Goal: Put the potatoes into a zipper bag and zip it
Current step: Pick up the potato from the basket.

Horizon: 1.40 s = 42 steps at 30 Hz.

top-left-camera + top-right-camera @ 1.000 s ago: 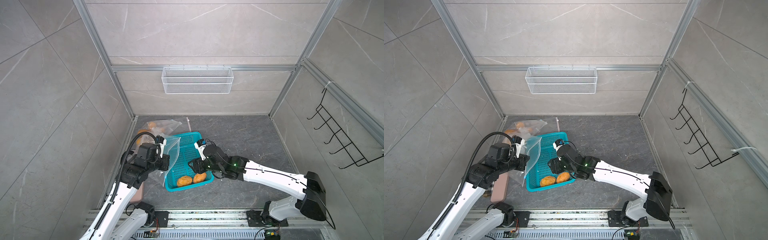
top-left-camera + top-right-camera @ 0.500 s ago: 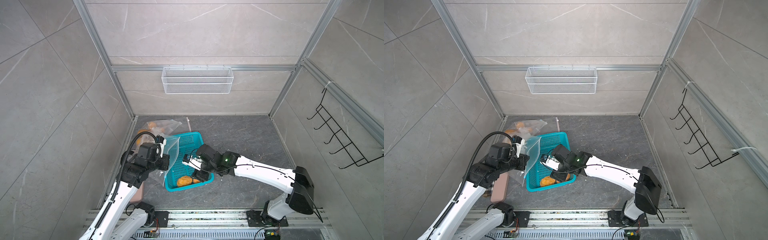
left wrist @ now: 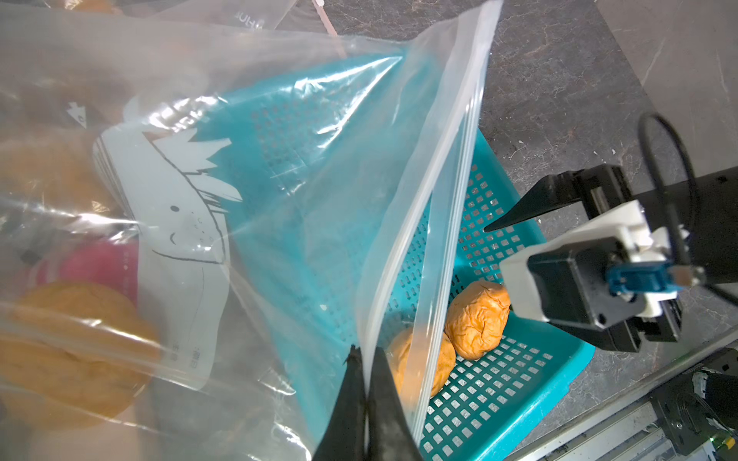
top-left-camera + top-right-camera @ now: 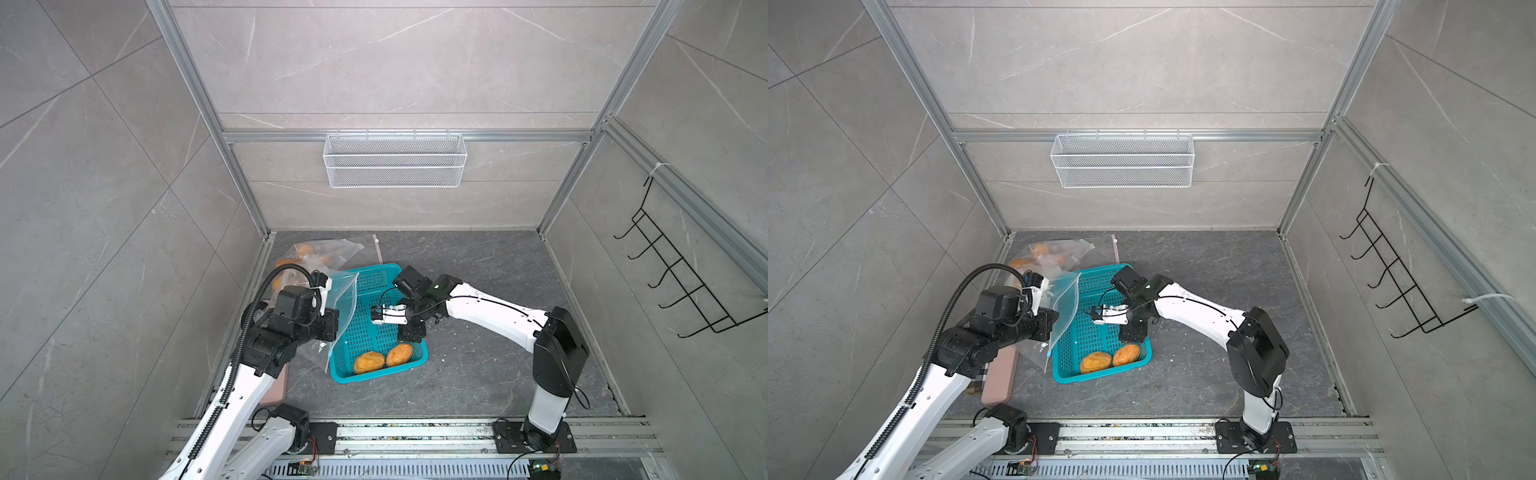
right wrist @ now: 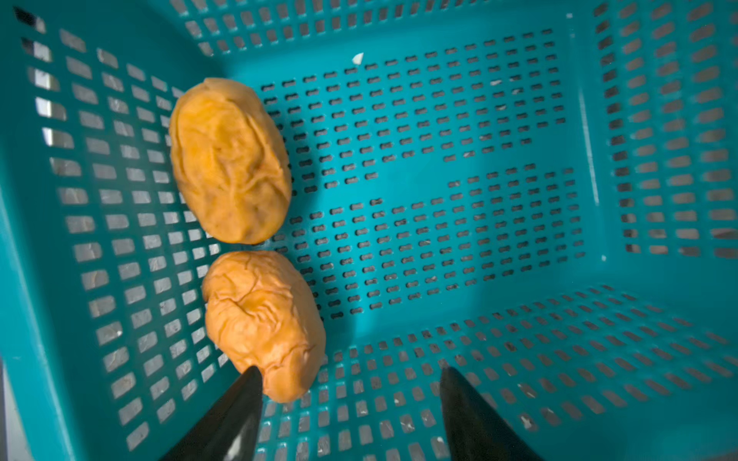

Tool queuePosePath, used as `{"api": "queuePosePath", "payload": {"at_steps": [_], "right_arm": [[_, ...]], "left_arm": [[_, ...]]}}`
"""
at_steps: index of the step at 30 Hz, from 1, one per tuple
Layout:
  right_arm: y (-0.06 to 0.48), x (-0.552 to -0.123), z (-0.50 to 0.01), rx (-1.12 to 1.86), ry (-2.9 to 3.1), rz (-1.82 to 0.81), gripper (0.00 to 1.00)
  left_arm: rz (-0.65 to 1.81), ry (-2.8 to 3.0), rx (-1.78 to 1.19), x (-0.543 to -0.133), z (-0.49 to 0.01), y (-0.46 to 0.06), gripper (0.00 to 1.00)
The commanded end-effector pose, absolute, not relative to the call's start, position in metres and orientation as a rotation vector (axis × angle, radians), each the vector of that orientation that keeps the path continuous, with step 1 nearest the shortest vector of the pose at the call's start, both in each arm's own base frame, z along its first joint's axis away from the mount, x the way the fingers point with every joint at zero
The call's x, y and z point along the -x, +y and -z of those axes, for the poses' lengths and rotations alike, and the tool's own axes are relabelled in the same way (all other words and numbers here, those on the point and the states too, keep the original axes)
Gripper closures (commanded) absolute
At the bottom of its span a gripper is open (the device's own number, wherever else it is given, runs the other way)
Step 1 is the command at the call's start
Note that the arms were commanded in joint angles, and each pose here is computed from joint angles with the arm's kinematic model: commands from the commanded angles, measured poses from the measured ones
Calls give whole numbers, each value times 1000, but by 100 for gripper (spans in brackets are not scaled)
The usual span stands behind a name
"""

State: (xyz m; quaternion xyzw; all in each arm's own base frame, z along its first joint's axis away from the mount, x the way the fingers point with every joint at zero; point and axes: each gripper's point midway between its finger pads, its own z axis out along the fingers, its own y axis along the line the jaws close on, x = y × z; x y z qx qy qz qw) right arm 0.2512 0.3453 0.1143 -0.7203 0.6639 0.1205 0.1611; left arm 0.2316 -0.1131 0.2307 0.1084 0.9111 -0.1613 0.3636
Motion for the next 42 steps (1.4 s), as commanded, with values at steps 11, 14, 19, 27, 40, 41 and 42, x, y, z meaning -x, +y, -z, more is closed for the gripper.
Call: {"api": "queuePosePath", "payload": {"at_steps": [11, 14, 19, 27, 40, 41, 42], "right_arm": [[336, -229, -80, 2329, 1890, -311, 13], [339, -227, -72, 2343, 1892, -329, 12], [345, -237, -57, 2308, 1946, -291, 16], [354, -245, -44, 2271, 1977, -271, 22], [373, -247, -51, 2148, 1983, -346, 40], [374, -249, -55, 2120, 1983, -345, 41], [376, -250, -59, 2087, 1984, -351, 42]], "left_arm": [[393, 2338, -290, -234, -231, -111, 100], [389, 2337, -288, -234, -231, -110, 100], [390, 2340, -290, -234, -230, -110, 100], [389, 2339, -293, -233, -230, -110, 100], [382, 2344, -290, -234, -229, -109, 100], [382, 2342, -291, -234, -229, -110, 100], [381, 2342, -291, -234, -229, -110, 100]]}}
